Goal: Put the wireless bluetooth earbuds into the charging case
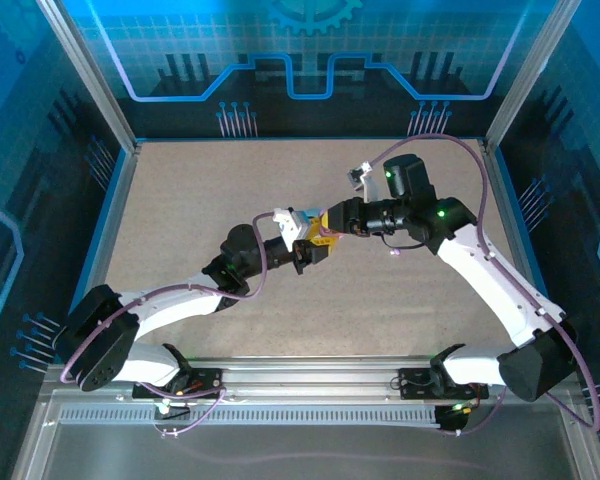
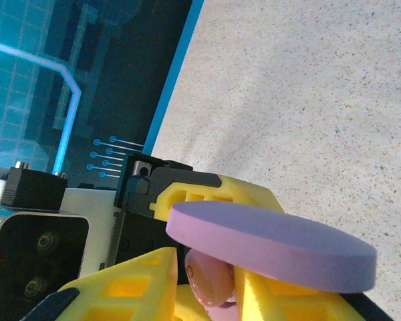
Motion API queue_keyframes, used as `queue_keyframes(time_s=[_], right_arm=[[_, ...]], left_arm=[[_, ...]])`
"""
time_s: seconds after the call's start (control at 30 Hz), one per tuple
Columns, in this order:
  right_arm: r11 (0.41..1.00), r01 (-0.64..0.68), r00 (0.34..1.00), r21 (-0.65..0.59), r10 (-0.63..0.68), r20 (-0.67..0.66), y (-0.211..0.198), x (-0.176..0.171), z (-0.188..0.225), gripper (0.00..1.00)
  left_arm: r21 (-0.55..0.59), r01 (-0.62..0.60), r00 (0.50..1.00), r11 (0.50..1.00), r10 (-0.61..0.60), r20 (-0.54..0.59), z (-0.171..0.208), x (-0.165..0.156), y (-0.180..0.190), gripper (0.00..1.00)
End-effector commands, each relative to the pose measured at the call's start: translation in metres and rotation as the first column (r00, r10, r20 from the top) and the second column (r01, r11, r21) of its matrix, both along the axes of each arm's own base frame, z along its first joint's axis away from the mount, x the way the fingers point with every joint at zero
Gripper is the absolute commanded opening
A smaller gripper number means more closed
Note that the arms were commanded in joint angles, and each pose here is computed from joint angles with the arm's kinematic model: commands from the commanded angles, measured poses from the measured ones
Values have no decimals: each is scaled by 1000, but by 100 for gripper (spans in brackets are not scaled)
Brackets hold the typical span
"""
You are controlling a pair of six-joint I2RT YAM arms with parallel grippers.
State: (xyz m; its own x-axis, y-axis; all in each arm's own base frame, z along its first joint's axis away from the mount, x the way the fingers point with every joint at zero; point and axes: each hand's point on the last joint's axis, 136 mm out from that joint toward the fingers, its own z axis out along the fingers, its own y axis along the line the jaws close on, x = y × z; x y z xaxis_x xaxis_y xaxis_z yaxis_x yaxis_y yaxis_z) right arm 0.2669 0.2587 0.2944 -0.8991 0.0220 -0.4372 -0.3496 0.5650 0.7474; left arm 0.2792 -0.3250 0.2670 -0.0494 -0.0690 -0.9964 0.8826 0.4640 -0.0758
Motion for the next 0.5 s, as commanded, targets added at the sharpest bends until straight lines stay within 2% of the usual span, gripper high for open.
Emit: queue_keyframes(time_s=[0.0, 0.47], right_arm=[[999, 0, 1000, -44, -1, -24, -4, -10, -1, 31], [999, -54, 997, 7, 55, -51, 2, -21, 10, 30]], left_arm=[[-76, -3, 995, 997, 11, 104, 41, -2, 1, 33], [-66, -11, 994, 998, 18, 109, 39, -1, 2, 33]])
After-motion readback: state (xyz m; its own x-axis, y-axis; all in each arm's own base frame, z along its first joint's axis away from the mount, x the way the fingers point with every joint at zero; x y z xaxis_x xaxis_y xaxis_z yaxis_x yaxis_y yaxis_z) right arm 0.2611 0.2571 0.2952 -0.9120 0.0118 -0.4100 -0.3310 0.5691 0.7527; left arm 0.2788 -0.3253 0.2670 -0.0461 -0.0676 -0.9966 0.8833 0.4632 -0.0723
